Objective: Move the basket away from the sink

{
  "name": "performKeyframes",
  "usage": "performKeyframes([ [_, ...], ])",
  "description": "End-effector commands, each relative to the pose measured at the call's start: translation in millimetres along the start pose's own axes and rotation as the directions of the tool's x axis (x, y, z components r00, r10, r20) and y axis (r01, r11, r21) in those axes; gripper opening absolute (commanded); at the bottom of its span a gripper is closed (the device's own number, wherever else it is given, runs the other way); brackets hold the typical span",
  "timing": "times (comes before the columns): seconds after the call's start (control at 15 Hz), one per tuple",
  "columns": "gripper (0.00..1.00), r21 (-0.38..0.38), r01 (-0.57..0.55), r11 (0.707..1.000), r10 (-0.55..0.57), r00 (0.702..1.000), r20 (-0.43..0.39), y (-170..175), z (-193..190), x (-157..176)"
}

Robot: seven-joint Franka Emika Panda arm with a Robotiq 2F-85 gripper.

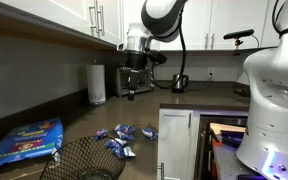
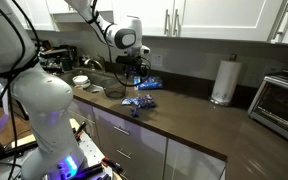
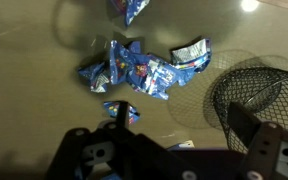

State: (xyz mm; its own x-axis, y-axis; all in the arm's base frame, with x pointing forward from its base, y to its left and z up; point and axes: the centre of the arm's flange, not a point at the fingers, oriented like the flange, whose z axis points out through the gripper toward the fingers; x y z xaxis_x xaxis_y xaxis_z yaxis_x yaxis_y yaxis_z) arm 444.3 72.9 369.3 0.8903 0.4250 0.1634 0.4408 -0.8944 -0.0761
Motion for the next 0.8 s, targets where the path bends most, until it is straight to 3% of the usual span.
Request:
performKeyframes([
  [0.0, 1.00, 0.036, 0.014, 0.999, -0.014, 1.000, -0.003, -29, 27, 4],
  [0.47, 1.00, 0.081, 0.086, 0.993, -0.086, 0.996, 0.004, -96, 81, 35],
  [0.73, 1.00, 0.077, 0.029, 0.997, -0.023, 0.997, -0.074, -106, 102, 54],
])
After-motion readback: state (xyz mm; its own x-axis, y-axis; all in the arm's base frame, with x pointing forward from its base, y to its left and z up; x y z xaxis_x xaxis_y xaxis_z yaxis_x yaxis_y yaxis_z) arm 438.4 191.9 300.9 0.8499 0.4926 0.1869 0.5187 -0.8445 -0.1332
